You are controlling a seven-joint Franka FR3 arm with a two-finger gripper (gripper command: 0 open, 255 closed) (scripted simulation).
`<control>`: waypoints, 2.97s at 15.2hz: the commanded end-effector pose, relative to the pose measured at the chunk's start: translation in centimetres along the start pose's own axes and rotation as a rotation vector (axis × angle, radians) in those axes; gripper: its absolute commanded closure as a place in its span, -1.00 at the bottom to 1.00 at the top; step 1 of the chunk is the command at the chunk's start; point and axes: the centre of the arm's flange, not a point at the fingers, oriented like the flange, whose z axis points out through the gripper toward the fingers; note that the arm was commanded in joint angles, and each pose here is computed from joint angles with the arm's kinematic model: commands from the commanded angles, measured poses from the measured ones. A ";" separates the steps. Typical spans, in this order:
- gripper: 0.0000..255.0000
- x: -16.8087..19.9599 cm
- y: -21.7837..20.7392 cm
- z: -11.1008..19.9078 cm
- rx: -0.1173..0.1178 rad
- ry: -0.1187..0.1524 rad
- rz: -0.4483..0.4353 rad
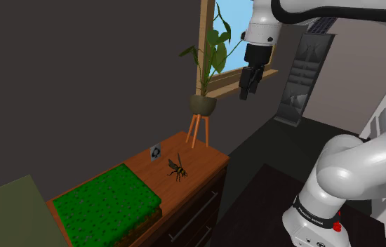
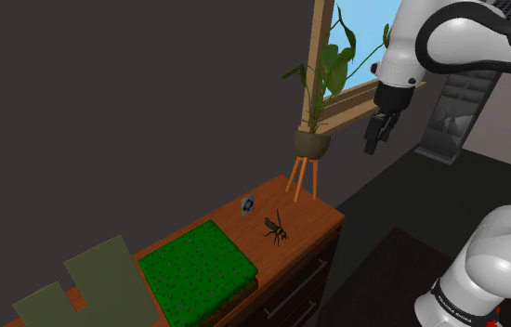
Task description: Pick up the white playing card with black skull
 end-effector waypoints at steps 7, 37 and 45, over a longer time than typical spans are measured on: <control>-1.00 6.0 -2.2 5.0 -0.003 -0.017 0.034; -1.00 35.7 -10.2 31.5 -0.020 -0.102 0.202; -1.00 37.3 -10.4 36.2 -0.021 -0.106 0.212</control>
